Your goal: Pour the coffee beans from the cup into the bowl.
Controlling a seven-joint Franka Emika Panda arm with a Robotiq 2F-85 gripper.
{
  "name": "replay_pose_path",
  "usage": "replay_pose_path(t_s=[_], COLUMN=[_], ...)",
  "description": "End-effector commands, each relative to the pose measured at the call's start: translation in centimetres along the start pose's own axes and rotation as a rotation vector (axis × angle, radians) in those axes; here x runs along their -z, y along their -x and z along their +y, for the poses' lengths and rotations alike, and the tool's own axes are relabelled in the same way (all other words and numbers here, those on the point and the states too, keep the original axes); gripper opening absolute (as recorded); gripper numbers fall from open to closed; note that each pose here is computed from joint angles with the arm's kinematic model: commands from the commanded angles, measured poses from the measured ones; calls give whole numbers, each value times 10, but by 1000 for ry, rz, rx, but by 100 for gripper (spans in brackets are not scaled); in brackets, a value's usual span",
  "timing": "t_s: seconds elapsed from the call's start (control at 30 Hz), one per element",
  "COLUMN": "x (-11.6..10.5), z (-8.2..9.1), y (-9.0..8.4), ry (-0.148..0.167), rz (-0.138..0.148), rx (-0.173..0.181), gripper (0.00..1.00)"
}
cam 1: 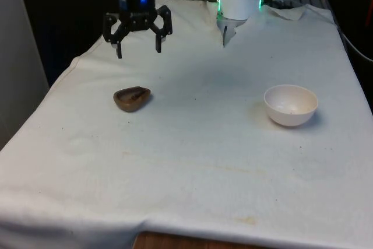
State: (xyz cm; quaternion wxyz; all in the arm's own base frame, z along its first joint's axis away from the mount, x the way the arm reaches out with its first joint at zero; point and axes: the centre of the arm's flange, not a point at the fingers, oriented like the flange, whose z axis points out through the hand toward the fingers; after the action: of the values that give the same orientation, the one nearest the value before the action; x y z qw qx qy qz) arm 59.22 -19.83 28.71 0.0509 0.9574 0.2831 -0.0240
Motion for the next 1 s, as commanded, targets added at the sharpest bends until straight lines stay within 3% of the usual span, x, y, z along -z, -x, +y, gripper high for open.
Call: replay_pose_path(t_s=[0.0,0.23,0.33,0.47,0.9,0.97], x=[-1,-10,-11,-26,-47,-54], z=[1,11,11,19,38,42], y=[1,6,7,5,-1,-3], ry=[3,44,41,52,54,28], rz=[1,18,8,13,1,6], rx=[3,45,47,77,118,129], gripper=[100,100,100,100,100,100])
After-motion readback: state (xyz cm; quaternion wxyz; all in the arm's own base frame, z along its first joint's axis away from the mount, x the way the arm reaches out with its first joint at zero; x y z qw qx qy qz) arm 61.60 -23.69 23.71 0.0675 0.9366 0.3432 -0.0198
